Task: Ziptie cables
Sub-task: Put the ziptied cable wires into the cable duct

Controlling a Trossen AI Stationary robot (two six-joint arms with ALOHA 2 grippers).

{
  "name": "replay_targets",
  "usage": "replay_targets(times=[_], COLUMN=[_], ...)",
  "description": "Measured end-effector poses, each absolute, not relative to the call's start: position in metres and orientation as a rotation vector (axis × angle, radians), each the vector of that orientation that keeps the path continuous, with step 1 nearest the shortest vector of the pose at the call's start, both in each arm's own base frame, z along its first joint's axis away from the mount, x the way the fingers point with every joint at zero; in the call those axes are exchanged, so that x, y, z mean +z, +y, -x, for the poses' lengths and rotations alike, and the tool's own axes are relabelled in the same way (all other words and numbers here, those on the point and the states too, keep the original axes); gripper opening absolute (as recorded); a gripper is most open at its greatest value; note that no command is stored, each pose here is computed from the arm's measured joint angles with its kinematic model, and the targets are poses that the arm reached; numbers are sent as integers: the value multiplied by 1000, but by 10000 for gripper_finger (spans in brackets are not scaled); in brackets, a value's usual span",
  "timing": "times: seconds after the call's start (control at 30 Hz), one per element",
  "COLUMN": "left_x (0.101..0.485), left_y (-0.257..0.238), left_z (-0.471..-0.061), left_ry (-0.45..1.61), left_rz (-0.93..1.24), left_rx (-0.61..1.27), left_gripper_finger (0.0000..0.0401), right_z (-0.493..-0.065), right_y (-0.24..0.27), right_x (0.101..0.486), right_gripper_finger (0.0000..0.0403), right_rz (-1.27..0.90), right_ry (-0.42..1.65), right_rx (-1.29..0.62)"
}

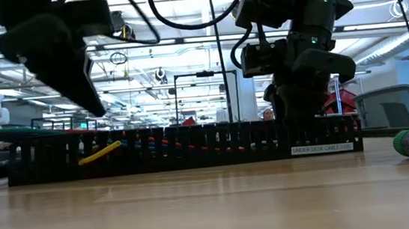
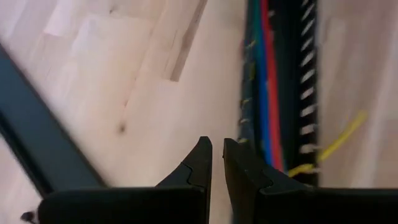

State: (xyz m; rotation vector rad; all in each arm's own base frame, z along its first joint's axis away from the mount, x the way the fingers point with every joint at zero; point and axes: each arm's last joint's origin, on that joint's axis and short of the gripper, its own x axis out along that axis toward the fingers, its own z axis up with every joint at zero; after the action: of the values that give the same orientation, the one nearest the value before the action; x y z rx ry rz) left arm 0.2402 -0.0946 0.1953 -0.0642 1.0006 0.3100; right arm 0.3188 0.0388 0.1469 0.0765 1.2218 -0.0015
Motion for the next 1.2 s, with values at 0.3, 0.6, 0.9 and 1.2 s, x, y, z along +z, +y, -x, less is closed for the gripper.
replay_targets(times=[0.3, 0.6, 0.9, 1.2], left_x=[202, 201, 196, 194], left_y=[-107, -107, -106, -104], left_z=[-231, -224, -221, -220], left_ry=[1186, 1159, 1210, 1223], left_rz=[233, 207, 211, 226], left_rx=[187, 333, 318, 318], left_gripper_finger=[40, 40, 40, 40], right_z=[-320, -321, -322, -322], right_y=[39, 39, 39, 39], right_x=[147, 147, 147, 147], right_gripper_finger=[49, 55, 55, 55], right_rz=[-84, -82, -62, -60], right_ry=[1213, 1195, 1193, 1192], right_rx=[-3, 5, 20, 19])
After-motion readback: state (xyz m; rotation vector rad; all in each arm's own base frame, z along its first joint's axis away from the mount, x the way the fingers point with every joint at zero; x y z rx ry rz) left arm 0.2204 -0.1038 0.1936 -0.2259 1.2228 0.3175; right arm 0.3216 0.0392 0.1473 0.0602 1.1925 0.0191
